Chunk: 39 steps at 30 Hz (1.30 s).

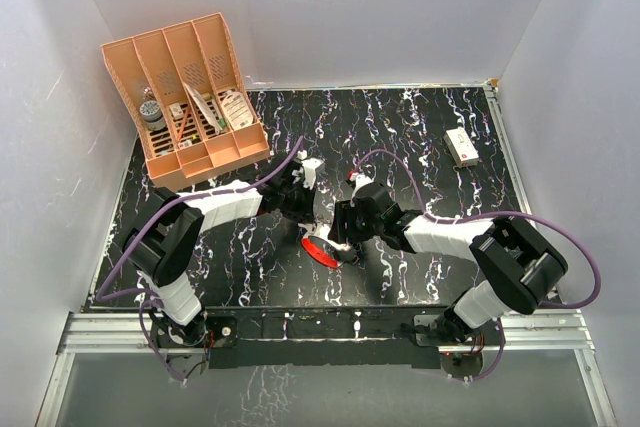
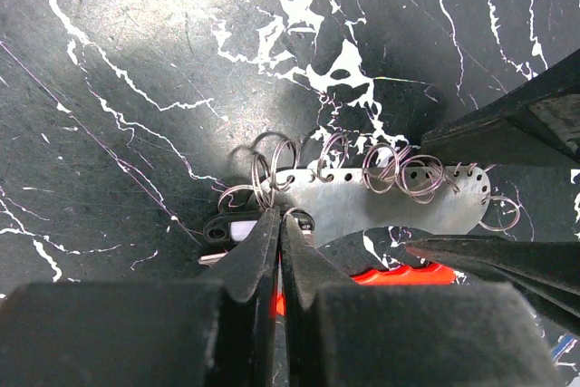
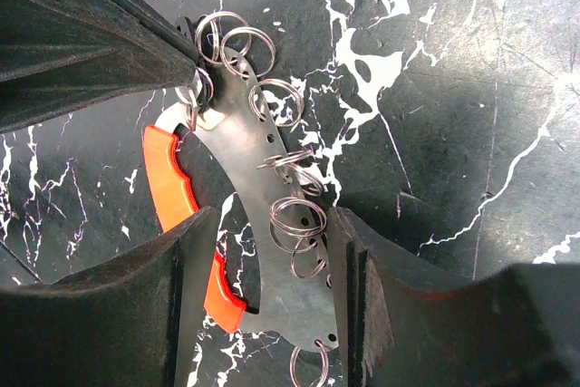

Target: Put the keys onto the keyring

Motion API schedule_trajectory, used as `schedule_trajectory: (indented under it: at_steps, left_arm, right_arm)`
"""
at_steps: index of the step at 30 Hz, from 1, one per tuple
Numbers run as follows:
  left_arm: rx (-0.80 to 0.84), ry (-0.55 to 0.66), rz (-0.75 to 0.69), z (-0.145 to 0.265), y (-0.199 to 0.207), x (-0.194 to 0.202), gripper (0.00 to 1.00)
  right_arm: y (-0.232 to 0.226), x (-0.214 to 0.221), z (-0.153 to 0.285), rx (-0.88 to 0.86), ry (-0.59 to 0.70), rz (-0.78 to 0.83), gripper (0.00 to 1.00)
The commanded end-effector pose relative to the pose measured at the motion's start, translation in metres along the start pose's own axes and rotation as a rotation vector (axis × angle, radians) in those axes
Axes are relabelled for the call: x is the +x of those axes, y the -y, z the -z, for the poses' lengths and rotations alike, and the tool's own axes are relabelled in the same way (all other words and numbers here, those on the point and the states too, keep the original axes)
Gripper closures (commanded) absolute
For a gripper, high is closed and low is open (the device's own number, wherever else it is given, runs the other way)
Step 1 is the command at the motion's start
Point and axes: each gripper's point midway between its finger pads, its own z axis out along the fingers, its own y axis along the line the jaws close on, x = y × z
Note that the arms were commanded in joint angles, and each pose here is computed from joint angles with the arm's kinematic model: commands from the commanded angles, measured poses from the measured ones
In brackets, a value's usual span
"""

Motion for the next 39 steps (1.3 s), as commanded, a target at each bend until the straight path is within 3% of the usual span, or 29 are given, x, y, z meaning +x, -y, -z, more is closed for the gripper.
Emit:
schedule_trajectory:
  at_steps: [1,15,39]
  left_arm:
    - [0.012,0.032,0.013,0.007,0.008,-0.013,1.00]
    - [-0.075,-0.020,0.036,0.007,-0.009,-0.001,1.00]
    - [-0.058,0.008,0.054,0.011,-0.005,-0.008,1.00]
  right_arm:
    - [-0.014,-0.018,0.002,-0.043,0.064,0.010,0.50]
    - [-0.018,-0.018,0.004,-0.053,0.070,0.007,0.50]
    - [-0.020,-0.013,0.001,-0.054,0.062,0.004,0.50]
